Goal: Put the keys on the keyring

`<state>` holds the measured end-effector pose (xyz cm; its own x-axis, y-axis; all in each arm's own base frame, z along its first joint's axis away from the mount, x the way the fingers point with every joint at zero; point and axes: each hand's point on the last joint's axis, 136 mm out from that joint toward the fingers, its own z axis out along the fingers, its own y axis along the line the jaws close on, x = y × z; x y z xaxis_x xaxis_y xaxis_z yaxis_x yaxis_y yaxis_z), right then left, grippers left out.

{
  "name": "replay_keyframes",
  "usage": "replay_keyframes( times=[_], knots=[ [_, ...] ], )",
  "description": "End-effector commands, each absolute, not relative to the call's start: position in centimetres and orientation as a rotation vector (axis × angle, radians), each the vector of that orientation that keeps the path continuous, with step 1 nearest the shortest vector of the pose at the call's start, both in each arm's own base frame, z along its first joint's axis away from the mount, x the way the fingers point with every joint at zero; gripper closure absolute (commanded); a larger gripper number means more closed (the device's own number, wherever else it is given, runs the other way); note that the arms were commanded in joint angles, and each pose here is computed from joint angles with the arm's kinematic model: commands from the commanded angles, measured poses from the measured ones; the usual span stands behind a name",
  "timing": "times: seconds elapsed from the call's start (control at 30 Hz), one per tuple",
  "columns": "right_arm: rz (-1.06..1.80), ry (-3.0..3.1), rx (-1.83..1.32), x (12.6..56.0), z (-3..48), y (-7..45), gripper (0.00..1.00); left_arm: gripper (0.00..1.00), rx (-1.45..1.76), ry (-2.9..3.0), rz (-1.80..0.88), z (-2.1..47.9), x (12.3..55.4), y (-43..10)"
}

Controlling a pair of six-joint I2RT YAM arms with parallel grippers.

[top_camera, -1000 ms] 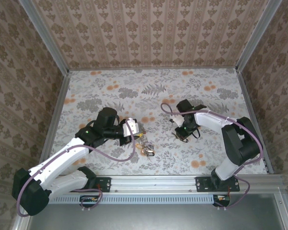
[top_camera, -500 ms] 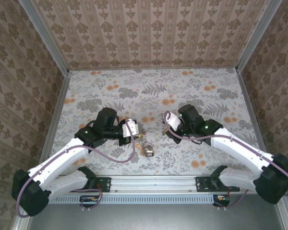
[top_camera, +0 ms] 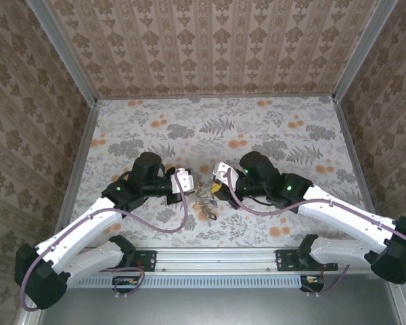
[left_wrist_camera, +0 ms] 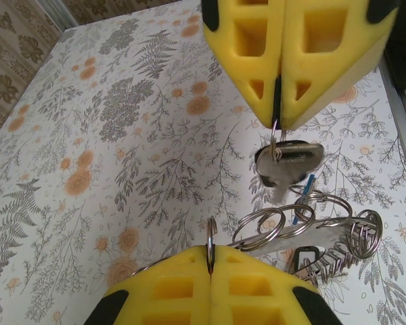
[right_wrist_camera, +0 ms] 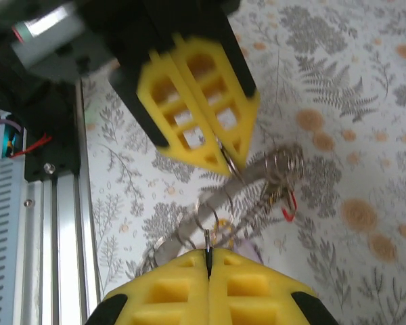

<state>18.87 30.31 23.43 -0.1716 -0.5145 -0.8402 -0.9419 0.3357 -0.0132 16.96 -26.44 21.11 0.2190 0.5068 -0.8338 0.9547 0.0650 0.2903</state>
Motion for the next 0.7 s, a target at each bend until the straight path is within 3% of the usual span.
replay_keyframes(
  times=[0.0, 0.67],
  knots=[
    [0.658, 1.777, -1.296, 19.4, 24.7, 31.5, 1.0, 1.0, 1.534, 1.332, -0.621, 23.7, 17.1, -27.0],
    [0.669, 1.85, -1.113, 21.3, 24.6, 32.9, 1.0, 1.0, 1.517, 1.365, -0.674, 23.3, 17.0, -27.3]
  ],
)
